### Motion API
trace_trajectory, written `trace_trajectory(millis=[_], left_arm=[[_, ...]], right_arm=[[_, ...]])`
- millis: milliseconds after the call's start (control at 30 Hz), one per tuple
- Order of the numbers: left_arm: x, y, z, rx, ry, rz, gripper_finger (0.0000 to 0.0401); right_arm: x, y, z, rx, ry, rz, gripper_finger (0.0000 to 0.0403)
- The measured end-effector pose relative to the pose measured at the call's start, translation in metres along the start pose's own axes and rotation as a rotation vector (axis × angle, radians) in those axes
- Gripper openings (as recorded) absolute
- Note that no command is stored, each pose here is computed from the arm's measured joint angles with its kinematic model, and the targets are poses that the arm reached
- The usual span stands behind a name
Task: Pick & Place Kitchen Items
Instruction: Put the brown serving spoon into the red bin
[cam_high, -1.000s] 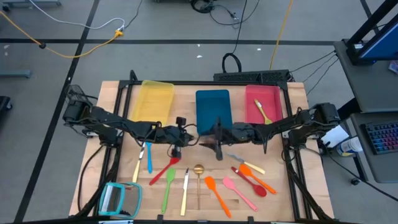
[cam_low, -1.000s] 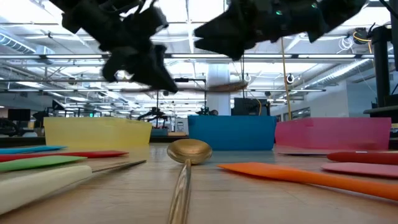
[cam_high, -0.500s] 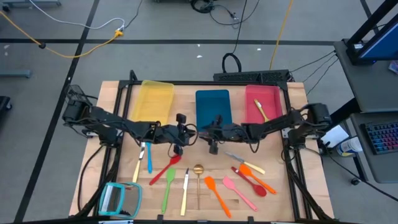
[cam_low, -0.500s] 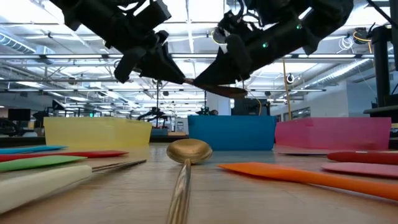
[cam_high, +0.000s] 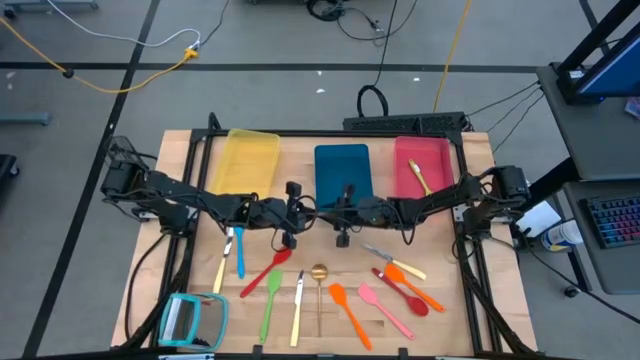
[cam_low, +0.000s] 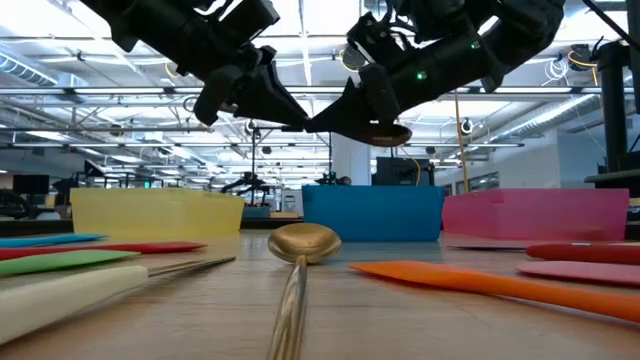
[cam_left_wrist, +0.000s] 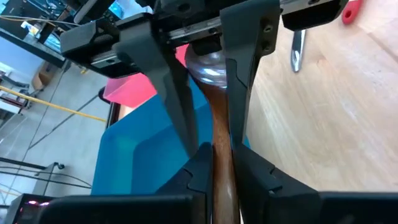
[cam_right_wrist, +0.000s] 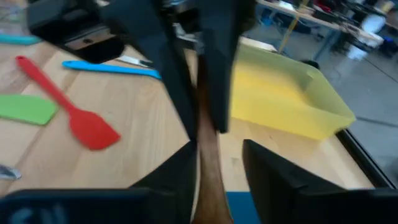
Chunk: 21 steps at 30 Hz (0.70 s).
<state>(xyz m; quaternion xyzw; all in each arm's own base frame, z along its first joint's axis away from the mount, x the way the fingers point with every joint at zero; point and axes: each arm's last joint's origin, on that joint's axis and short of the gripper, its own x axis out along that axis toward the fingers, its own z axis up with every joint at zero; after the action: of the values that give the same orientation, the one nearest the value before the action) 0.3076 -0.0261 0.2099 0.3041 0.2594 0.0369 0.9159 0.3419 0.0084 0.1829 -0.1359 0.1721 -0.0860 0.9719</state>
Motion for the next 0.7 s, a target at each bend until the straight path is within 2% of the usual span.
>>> trace_trajectory(millis=[167, 400, 533, 700], left_arm=[[0.001, 0.002, 0.000, -0.007, -0.008, 0.001, 0.0063], [0.001, 0.002, 0.002, -0.030, -0.053, -0.033, 0.0054], [0.000, 0.002, 0.003, -0.060, -0.046, -0.017, 0.0057], [-0.001, 0.000, 0.004, -0.060, -0.050, -0.024, 0.0067]], right_arm=[[0.000, 0.001, 0.000, -0.041, -0.001, 0.022, 0.0045], [0.000, 0.001, -0.001, -0.045, 0.012, 0.011, 0.0044], [-0.001, 0.001, -0.003, 0.020, 0.039, 0.002, 0.0044], [-0.005, -0.003, -0.011, 0.088, 0.147, -0.080, 0.0043]])
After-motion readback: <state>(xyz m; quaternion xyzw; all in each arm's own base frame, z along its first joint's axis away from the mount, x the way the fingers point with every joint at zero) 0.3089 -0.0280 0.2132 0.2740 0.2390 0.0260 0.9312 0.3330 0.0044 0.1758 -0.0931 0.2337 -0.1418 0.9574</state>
